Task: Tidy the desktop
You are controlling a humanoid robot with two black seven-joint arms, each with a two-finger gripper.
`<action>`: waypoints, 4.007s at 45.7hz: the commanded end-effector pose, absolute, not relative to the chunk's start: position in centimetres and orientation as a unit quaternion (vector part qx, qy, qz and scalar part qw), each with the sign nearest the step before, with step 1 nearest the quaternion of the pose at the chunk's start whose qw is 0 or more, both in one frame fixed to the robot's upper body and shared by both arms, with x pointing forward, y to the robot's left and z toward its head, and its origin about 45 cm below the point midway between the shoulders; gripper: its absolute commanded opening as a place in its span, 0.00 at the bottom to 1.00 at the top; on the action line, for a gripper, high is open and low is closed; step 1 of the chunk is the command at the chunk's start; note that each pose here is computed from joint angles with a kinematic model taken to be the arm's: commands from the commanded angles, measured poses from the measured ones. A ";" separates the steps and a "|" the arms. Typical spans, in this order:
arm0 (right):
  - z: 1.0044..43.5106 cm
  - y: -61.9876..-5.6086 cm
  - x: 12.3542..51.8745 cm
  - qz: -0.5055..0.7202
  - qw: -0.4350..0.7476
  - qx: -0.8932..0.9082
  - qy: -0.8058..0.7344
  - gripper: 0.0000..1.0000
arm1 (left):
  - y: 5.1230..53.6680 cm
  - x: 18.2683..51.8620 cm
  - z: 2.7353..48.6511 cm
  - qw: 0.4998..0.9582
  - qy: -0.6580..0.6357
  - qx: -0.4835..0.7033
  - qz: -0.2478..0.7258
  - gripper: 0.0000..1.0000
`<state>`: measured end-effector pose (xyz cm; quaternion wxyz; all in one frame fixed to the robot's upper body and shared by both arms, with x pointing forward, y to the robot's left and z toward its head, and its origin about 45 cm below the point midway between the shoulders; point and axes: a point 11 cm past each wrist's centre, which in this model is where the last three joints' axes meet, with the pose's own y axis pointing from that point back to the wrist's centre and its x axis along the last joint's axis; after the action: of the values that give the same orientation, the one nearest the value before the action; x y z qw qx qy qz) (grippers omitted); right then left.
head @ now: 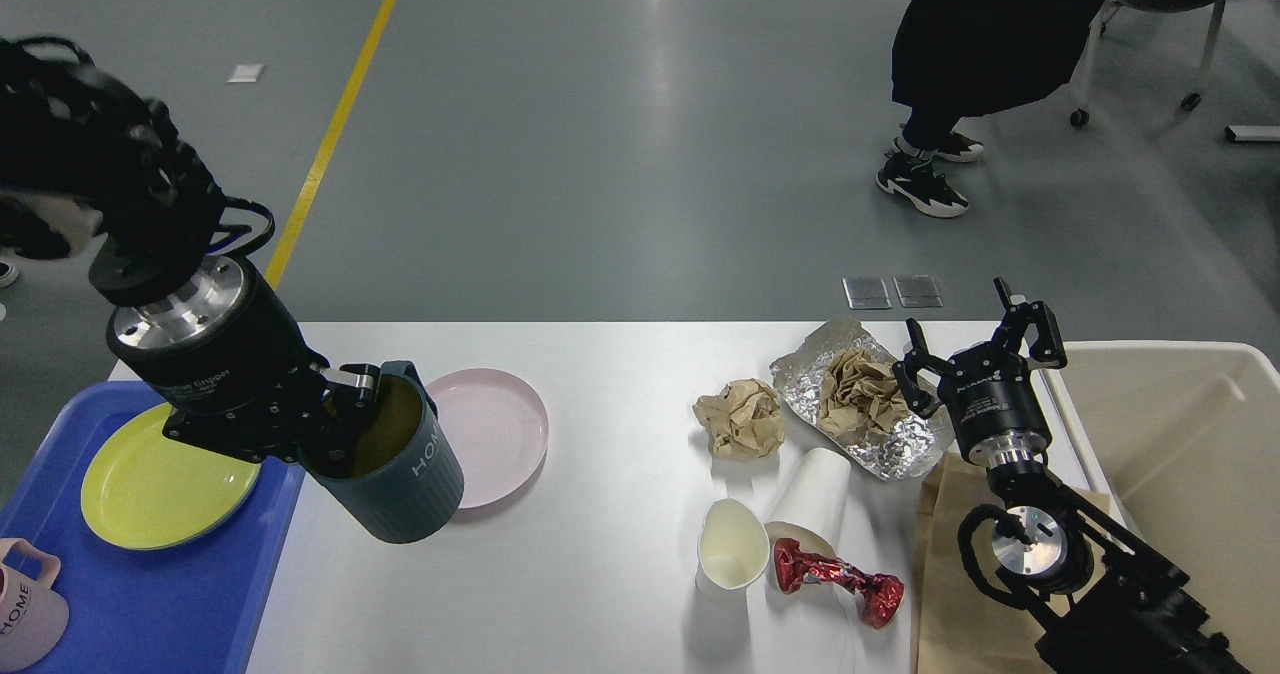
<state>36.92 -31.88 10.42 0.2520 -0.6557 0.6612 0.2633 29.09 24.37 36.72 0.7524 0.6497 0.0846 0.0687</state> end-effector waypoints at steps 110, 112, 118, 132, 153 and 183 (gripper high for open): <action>10.5 -31.8 36.9 0.263 0.253 -0.657 0.660 1.00 | 52.6 21.9 14.0 0.688 0.152 0.687 0.181 0.02; 10.5 -31.8 36.9 0.263 0.253 -0.656 0.660 1.00 | 52.6 21.9 14.0 0.687 0.151 0.687 0.182 0.02; 10.5 -31.8 36.9 0.263 0.253 -0.656 0.660 1.00 | 52.5 22.0 14.0 0.688 0.155 0.684 0.189 0.13; 10.5 -31.8 36.9 0.263 0.253 -0.657 0.660 1.00 | 51.5 22.4 13.5 0.699 0.177 0.658 0.217 0.89; 10.5 -31.8 36.9 0.263 0.253 -0.657 0.660 1.00 | 52.4 21.8 13.9 0.687 0.184 0.669 0.217 0.96; 10.5 -31.8 36.9 0.263 0.253 -0.657 0.660 1.00 | 52.4 20.5 14.4 0.689 0.203 0.658 0.226 0.70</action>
<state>36.94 -31.82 10.47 0.2528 -0.6562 0.6604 0.2634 20.81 52.32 14.37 0.6902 0.6603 0.1979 0.2200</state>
